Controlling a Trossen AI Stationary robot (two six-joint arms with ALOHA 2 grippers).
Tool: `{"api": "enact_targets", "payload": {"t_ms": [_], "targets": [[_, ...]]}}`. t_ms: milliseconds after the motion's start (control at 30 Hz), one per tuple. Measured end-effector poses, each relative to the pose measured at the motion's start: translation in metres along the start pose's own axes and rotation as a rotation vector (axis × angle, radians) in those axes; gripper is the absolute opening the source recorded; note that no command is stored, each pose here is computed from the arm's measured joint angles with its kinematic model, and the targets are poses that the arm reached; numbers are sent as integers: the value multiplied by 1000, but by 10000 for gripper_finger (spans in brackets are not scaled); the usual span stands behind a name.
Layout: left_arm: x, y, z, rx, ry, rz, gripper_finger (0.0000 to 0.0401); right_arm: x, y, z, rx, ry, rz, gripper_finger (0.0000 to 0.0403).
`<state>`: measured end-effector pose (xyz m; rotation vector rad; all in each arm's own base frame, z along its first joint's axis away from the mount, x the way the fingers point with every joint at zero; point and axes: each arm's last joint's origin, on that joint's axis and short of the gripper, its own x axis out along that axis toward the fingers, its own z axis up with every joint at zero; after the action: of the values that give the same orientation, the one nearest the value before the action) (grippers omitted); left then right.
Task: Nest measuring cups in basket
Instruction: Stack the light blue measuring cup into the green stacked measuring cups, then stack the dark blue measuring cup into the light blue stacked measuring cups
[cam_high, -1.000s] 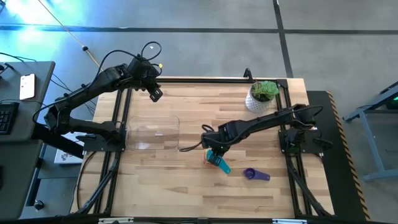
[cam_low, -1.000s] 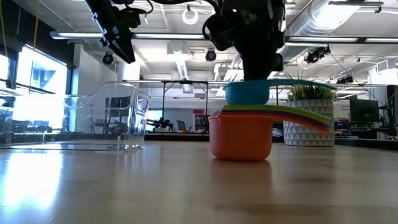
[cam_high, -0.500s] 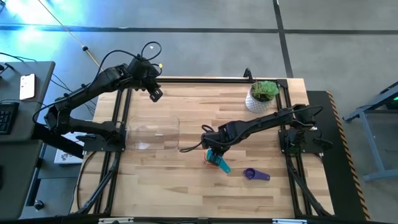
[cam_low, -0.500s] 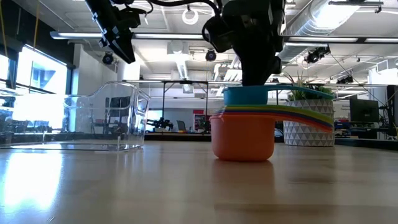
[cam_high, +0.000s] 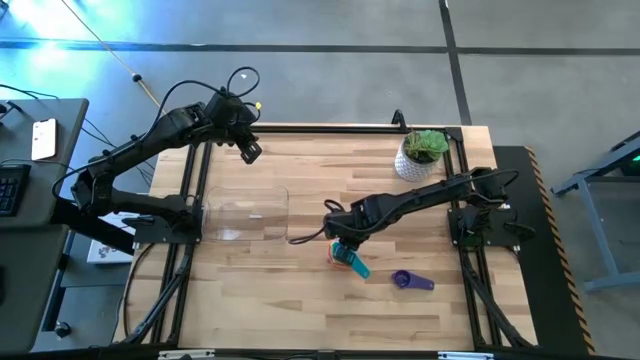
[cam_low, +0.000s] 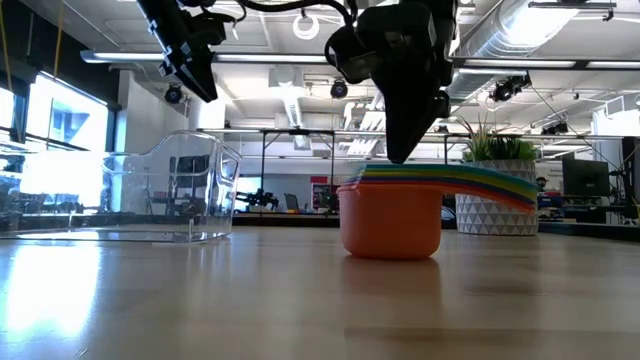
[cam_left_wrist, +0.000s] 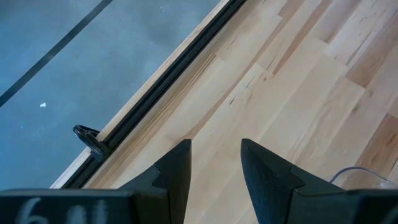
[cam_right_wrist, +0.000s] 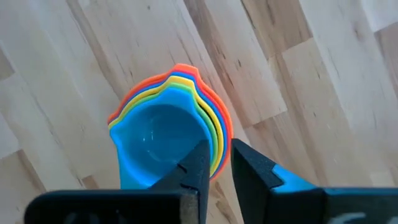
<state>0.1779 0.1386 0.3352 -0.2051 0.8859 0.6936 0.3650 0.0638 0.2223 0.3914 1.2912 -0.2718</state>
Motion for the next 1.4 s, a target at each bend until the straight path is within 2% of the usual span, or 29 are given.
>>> {"api": "enact_targets", "payload": {"t_ms": [233, 467, 700, 1133, 1400], "targets": [[0, 0, 0, 0, 0, 0, 131, -5, 0, -4, 88, 67, -5, 57], [0, -5, 0, 9, -3, -43, 131, -11, 11, -20, 67, 132, -60, 58], [-3, -22, 0, 35, -9, -97, 131, -15, 21, -47, 79, 196, -203, 58], [-13, -64, -4, 45, -10, -218, 131, -22, 34, -91, 15, 298, -346, 58], [-19, -83, -8, -7, 0, -274, 131, -33, 24, -128, 34, 246, -261, 58]]}}
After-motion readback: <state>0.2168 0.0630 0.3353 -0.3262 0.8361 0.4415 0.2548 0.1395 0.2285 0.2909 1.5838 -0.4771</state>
